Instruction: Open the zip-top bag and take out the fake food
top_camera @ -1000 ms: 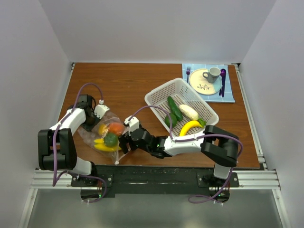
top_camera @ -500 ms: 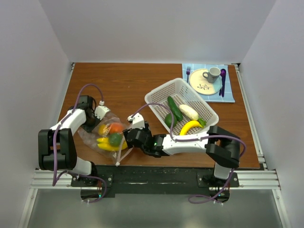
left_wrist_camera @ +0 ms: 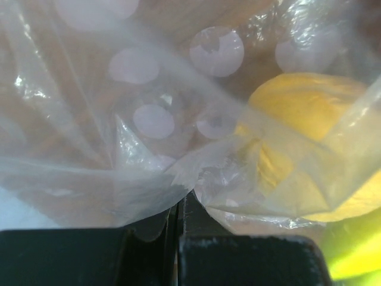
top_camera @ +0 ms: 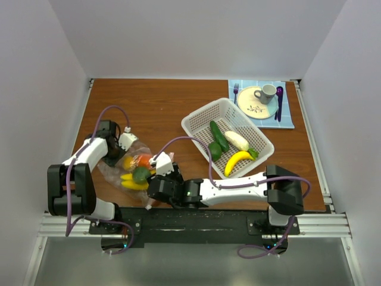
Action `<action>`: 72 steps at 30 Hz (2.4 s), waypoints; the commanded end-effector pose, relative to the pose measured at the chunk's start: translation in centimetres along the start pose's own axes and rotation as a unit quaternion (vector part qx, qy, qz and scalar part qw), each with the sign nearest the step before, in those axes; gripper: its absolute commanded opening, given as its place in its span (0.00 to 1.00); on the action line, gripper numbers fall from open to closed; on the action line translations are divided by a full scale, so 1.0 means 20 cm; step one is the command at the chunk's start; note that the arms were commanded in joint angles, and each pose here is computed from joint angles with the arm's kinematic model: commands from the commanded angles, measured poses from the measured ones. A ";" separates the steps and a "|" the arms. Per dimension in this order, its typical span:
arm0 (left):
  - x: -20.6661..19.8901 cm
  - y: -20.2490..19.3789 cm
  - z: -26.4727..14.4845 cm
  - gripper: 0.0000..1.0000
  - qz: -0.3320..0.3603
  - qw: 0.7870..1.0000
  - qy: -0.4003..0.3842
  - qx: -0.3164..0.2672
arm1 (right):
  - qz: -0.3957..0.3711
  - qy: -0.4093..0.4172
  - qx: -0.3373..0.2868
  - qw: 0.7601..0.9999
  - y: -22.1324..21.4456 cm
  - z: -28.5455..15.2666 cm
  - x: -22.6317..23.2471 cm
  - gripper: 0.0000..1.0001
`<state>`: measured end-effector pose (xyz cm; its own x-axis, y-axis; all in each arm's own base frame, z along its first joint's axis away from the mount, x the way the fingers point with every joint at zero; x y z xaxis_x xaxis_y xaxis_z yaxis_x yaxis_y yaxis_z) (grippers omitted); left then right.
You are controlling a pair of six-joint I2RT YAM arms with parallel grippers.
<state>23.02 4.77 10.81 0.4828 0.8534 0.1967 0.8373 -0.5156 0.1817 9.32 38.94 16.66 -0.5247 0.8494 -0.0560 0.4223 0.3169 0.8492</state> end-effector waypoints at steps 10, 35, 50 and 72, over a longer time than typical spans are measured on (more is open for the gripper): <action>0.01 -0.01 -0.04 0.00 0.014 1.000 0.023 -0.010 | 0.053 0.033 -0.031 0.998 0.02 0.01 -0.04 0.58; 0.02 0.00 -0.07 0.00 0.008 1.000 0.025 -0.012 | -0.005 0.066 -0.020 0.998 -0.01 0.14 0.02 0.63; 0.02 0.00 -0.05 0.00 0.003 1.000 0.021 -0.006 | 0.002 0.048 -0.022 0.999 -0.14 0.06 -0.14 0.46; 0.01 -0.01 -0.06 0.00 0.005 1.000 0.023 -0.005 | 0.007 0.046 -0.065 0.997 0.07 0.21 0.05 0.63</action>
<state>22.47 5.01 11.29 0.4814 0.8468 0.2260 0.8350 -0.5215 0.1753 11.39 40.39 13.28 -0.6137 0.7887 -0.0365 0.3687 0.3271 0.8701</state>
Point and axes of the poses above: each gripper's point midway between its finger pads, its own z axis out along the fingers, its own x axis along the line the jaws close on, y = z × x, the point moved 8 cm from there along -z, back along the fingers, and after that the axes turned 6 degrees about -z, right-handed, at the moved point
